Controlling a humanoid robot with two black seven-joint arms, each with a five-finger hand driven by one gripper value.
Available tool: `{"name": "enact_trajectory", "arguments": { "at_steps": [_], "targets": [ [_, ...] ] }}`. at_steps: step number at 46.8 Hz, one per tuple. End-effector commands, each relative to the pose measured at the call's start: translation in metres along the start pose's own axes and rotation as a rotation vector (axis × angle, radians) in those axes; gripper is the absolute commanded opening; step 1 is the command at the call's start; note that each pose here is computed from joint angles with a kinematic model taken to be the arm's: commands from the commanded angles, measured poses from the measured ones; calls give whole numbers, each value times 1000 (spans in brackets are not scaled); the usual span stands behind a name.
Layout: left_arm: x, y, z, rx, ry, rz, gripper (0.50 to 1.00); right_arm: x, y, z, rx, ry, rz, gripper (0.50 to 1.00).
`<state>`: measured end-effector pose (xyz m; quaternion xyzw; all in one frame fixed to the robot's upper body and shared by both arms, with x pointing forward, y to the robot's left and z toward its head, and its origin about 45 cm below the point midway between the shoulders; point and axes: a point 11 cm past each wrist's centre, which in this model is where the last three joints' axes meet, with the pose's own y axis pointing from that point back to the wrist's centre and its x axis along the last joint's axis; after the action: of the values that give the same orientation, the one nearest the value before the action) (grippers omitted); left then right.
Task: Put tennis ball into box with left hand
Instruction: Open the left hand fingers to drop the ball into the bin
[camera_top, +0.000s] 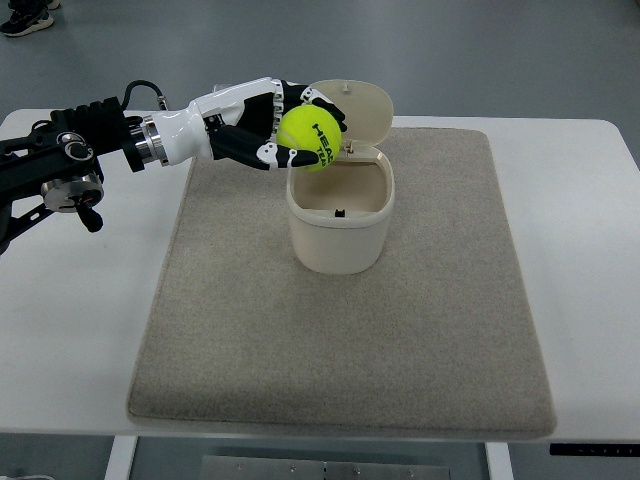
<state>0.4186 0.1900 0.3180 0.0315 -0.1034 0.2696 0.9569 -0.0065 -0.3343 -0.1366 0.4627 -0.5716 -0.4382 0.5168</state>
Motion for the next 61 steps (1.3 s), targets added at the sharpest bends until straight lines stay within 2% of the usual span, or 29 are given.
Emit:
{"name": "enact_trajectory", "arguments": {
  "at_steps": [1, 6, 9, 15, 18, 28, 34, 36, 47, 52, 54, 61],
  "targets": [
    [0, -2, 0, -1, -4, 10, 604, 0, 0, 0, 0, 0, -1, 903],
    [-2, -4, -1, -4, -1, 7, 623, 0, 0, 0, 0, 0, -1, 901],
    [-3, -4, -2, -4, 0, 8, 660, 0, 0, 0, 0, 0, -1, 901],
    [-4, -4, -3, -4, 5, 7, 662, 0, 0, 0, 0, 0, -1, 901],
    [-4, -4, -3, -4, 5, 7, 696, 0, 0, 0, 0, 0, -1, 901],
    [-4, -5, -3, -6, 7, 9, 739, -1, 0, 0, 0, 0, -2, 901],
    [-2, -5, -3, -6, -2, 26, 831, 0, 0, 0, 0, 0, -1, 901],
    [-2, -5, -3, -6, -2, 27, 844, 0, 0, 0, 0, 0, -1, 901],
    [-3, -6, -2, -9, 3, 25, 859, 0, 0, 0, 0, 0, -1, 901],
    [-5, -7, -1, -14, 10, 19, 849, 0, 0, 0, 0, 0, -1, 901],
    [-7, -7, -1, -16, 12, 13, 834, 0, 0, 0, 0, 0, -1, 901],
    [-14, -9, 1, -22, 15, -8, 735, 0, 0, 0, 0, 0, -1, 903]
  ]
}}
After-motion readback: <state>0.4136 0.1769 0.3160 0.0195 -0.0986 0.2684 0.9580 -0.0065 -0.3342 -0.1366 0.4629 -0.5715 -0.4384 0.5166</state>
